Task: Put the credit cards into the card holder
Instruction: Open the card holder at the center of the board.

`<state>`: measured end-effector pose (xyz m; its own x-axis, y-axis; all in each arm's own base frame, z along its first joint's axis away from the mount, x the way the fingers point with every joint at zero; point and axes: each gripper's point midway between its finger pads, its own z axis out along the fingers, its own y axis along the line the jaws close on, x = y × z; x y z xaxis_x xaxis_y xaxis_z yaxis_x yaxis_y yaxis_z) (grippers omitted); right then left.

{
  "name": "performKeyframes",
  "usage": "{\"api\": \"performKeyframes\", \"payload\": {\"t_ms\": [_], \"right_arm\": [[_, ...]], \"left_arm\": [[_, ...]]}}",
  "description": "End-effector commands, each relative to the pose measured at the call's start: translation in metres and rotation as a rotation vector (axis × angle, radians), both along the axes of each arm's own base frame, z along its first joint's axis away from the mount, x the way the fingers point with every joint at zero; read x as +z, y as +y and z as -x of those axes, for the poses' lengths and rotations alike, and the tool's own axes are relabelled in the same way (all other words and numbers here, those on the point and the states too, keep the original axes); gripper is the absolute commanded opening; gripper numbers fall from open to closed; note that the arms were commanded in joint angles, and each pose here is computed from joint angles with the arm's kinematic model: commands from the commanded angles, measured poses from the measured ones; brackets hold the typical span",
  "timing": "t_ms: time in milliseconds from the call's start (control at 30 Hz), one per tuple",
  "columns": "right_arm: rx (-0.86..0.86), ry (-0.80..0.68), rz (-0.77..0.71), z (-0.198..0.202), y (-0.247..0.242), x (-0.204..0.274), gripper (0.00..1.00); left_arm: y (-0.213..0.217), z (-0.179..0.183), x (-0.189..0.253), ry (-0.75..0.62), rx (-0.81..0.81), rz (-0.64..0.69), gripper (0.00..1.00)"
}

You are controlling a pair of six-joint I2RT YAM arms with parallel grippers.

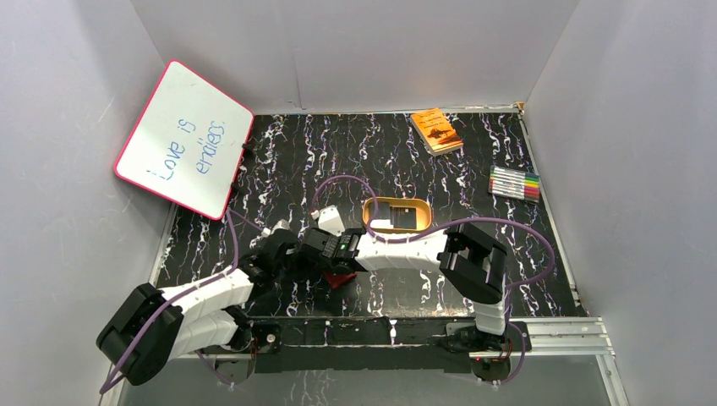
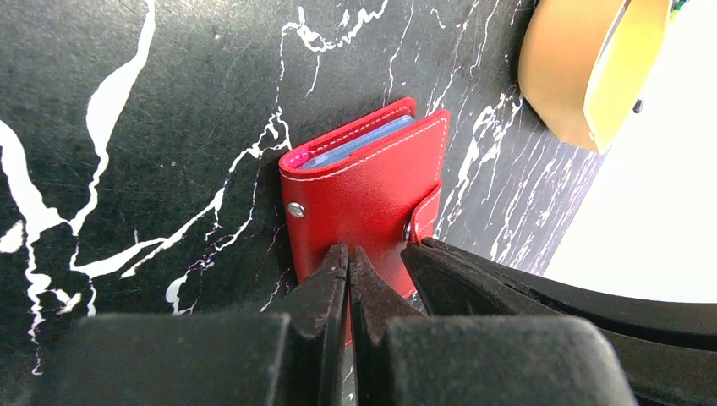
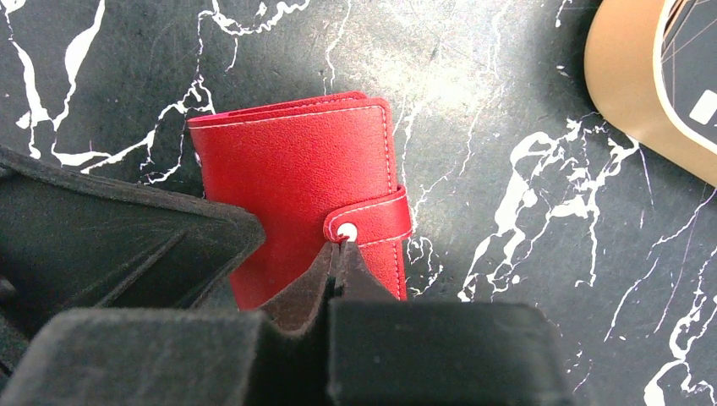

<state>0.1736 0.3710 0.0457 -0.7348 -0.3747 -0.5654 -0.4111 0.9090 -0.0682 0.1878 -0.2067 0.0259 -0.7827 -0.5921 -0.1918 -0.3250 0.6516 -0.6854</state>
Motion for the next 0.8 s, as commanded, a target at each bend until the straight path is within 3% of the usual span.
{"api": "performKeyframes", "payload": {"t_ms": [0,533,767], "right_arm": [[-0.069,-0.067,0.036,-0.012,-0.026,0.022,0.0],[-0.162,-0.022,-0.062,-0.007,-0.051,0.037,0.0],[-0.133,0.029,-0.236,0.013,-0.057,0.057,0.0]], "left_arm": [[0.026,0.024,-0.037,0.108,-0.002,-0.137,0.0],[0.016,0.025,-0.036,0.111,-0.074,-0.128,0.0],[-0.002,0.018,-0.009,0.038,-0.18,-0.079,0.35]]}}
